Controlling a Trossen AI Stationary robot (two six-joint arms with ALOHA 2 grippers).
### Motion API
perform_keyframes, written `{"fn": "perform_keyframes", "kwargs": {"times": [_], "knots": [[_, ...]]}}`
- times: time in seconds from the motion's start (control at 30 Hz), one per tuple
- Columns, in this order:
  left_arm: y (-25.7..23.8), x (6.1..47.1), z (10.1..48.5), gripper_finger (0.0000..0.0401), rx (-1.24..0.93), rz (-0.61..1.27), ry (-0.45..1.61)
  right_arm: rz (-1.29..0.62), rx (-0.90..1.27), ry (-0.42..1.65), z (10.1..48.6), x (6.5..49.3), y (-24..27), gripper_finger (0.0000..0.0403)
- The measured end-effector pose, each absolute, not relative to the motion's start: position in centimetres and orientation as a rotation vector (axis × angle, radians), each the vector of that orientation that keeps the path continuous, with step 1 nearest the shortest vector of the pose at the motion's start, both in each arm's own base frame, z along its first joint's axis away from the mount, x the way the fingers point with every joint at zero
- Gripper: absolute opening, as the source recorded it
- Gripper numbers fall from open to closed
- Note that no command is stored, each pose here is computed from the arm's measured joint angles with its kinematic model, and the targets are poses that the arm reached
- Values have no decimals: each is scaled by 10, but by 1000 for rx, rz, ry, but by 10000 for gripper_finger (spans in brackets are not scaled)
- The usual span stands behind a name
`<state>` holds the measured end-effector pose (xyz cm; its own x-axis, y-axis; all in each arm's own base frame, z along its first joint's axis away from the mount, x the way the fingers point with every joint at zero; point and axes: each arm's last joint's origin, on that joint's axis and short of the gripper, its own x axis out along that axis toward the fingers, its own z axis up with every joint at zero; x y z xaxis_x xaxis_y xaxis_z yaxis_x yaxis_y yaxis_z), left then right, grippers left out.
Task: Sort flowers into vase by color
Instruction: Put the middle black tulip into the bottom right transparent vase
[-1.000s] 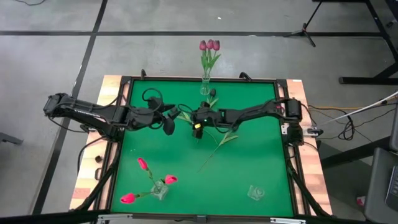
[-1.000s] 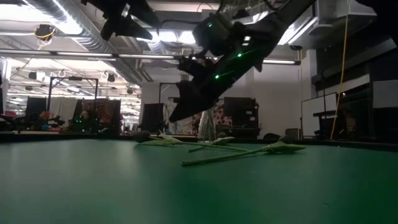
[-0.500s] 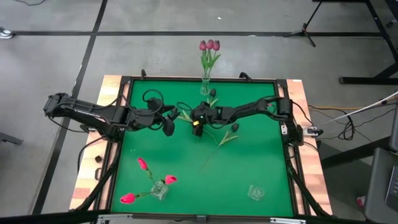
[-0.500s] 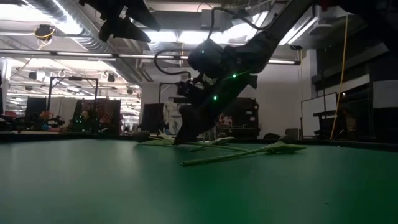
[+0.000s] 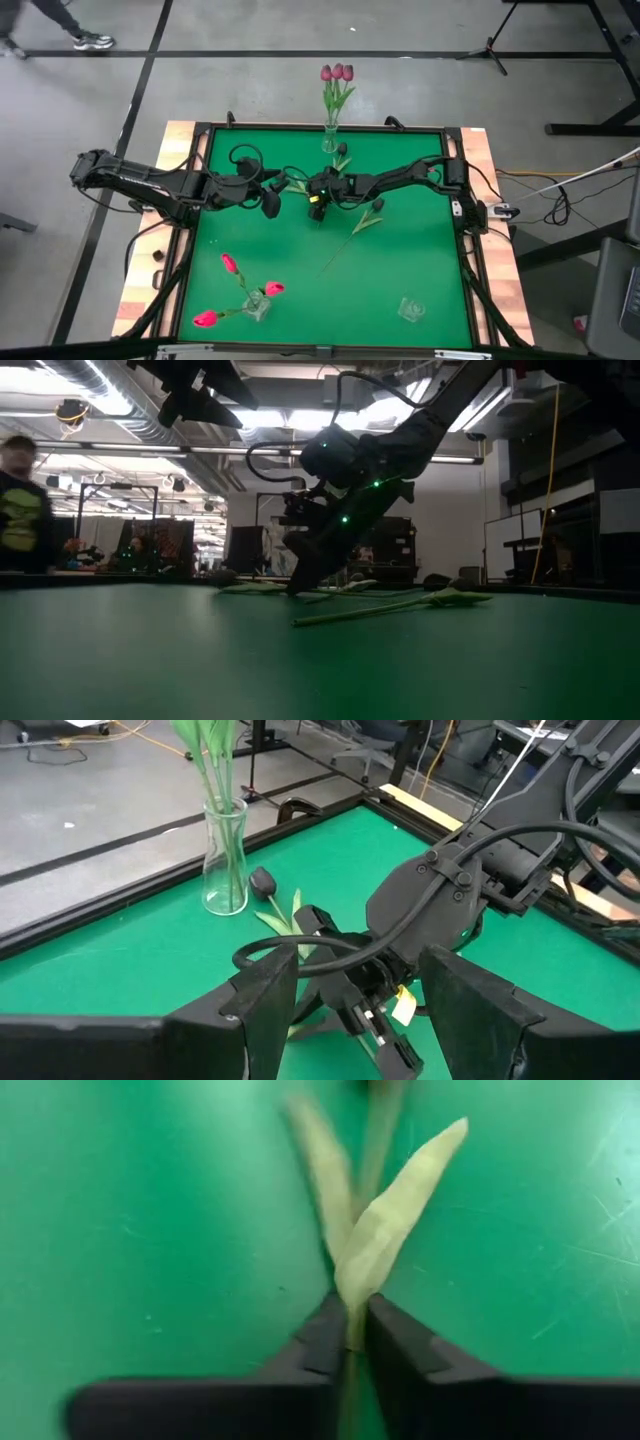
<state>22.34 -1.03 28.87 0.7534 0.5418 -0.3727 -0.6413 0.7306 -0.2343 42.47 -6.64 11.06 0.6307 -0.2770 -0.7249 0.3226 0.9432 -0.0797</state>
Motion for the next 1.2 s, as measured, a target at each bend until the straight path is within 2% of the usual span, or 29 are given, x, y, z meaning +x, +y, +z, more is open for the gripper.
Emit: {"fn": "perform_keyframes", "kwargs": {"times": [0.07,0.4,0.87,1.0,1.2], "knots": [[-10,223,289,205,-368,662,288,-345,59,821,111,424,-67,15],[-11,223,289,205,-394,664,279,-349,114,771,127,422,-69,10],[-23,223,291,205,-393,615,263,-370,126,502,238,394,-95,7],[-30,223,293,205,-394,609,231,-407,102,438,274,373,-108,4],[-43,223,302,205,-370,594,143,-261,95,217,350,326,-105,4]]}}
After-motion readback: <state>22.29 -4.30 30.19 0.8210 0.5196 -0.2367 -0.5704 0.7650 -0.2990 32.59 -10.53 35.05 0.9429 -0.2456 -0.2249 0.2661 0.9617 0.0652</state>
